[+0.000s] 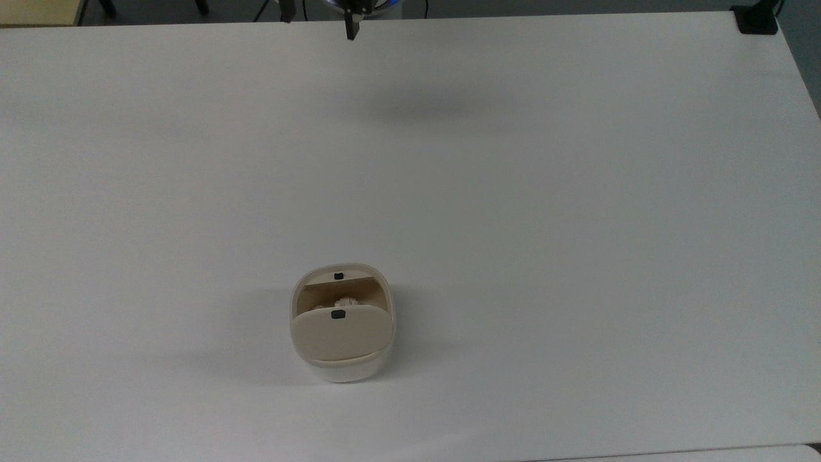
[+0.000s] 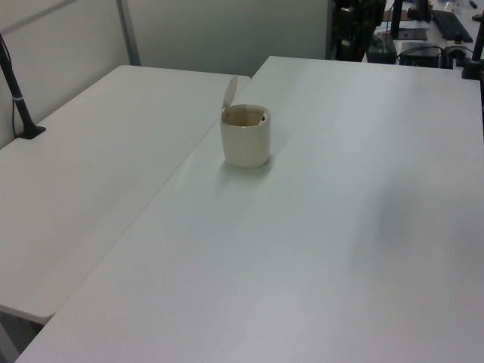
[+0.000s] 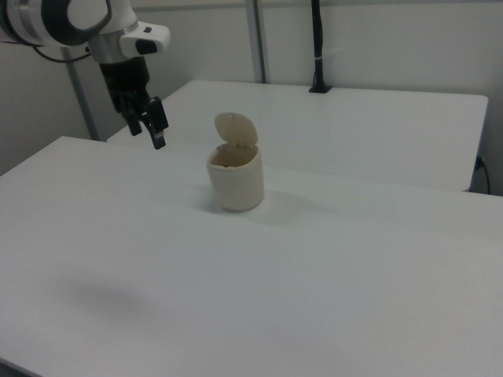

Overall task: Open the trash bin
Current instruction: 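Lift the gripper away from the bin as the lid pops open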

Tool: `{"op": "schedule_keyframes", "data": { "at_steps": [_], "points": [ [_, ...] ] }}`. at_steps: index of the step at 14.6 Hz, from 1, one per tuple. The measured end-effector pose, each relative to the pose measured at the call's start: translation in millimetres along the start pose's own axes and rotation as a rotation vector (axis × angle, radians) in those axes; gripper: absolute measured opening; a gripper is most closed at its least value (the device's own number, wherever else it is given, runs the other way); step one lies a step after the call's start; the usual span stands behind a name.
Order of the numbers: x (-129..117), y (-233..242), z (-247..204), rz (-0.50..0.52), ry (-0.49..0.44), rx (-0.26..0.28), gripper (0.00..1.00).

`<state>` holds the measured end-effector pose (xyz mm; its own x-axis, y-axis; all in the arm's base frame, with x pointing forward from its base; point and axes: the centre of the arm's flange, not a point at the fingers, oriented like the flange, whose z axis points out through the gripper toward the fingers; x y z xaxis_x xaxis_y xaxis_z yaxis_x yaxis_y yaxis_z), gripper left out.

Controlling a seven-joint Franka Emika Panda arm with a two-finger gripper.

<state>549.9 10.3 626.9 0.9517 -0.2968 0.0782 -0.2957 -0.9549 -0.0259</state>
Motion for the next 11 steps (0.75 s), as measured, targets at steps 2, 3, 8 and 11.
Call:
{"op": "schedule_keyframes", "data": {
  "at_steps": [2, 3, 8, 11],
  "points": [
    [-5.6, 2.4, -0.9, -0.110, -0.014, -0.004, 1.00],
    [-5.7, 3.3, 0.9, -0.177, -0.018, -0.004, 1.00],
    [8.6, 5.8, 9.5, -0.270, 0.026, 0.003, 1.00],
    [12.9, 5.2, 13.9, -0.279, 0.034, 0.004, 1.00]
  ]
}}
